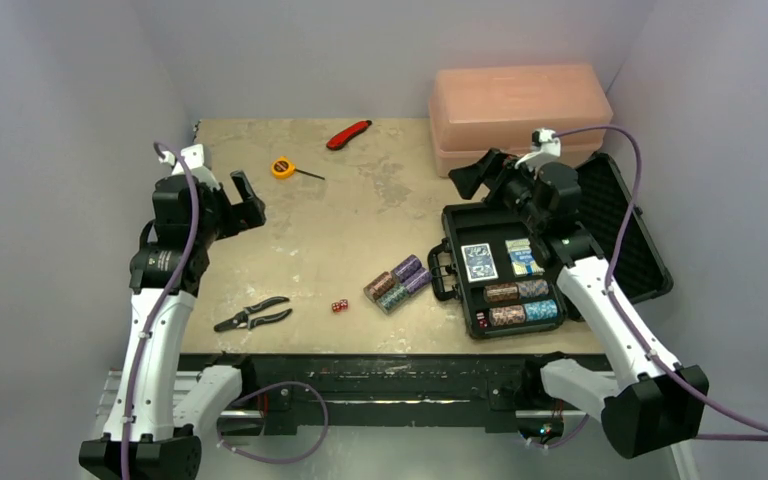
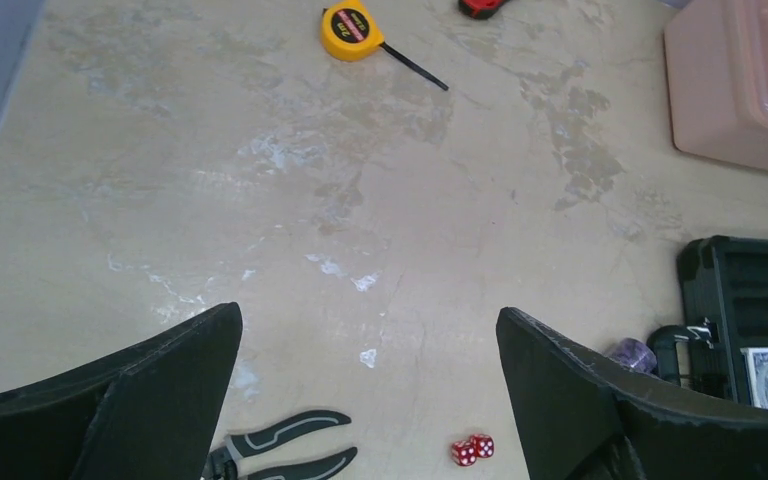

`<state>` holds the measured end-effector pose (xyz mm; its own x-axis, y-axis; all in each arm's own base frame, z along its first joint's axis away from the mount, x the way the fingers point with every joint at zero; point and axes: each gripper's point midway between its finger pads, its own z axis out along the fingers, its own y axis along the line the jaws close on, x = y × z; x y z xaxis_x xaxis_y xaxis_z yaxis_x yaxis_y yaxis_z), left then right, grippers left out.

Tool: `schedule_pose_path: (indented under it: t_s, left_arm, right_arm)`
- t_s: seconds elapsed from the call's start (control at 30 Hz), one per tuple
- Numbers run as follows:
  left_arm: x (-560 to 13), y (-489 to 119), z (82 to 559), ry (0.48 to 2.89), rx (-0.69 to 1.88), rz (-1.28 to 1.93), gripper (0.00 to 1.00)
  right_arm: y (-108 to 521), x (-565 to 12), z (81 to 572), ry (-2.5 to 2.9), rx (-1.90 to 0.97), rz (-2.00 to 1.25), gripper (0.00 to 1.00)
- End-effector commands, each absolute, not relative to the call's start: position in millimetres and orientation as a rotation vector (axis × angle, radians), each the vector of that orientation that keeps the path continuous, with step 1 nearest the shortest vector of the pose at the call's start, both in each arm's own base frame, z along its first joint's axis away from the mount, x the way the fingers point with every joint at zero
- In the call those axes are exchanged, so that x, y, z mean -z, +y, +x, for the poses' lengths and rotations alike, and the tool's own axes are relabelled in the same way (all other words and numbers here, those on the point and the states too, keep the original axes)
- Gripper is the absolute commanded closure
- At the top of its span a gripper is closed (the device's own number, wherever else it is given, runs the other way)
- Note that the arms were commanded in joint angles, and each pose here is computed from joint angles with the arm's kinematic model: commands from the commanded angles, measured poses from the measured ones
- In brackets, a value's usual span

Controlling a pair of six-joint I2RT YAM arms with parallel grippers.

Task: Pack up texas hold em set

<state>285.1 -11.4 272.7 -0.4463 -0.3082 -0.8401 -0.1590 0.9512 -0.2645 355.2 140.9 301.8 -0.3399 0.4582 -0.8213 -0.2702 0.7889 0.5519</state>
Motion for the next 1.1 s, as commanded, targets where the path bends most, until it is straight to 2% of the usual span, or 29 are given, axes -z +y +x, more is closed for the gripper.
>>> schedule_pose_path:
  t_s: [0.0,0.5,0.8,1.07]
  left_arm:
    - [-280.1,-35.7,290.2,2.043,0.285,-0.213,0.01]
    - [-258.8,-83.8,283.0,2.165,0.292,0.049,0.06]
    - [-257.3,-89.9,279.8,2.173,0.310,0.075,0.08]
    - [-255.6,-88.9,279.2,2.181,0.292,0.078,0.09]
  right_arm:
    - [152.4,-305.0,350.2,1.802,-0.739,0.118,0.01]
    - [207.6,-247.1,333.5,2.157,-0.635,0.062,0.01]
    - [234.4,-229.5,331.3,2.271,-0.569,-0.038,0.01]
    - [241.5,-206.6,331.4,2.357,-0.522,0.036,0.01]
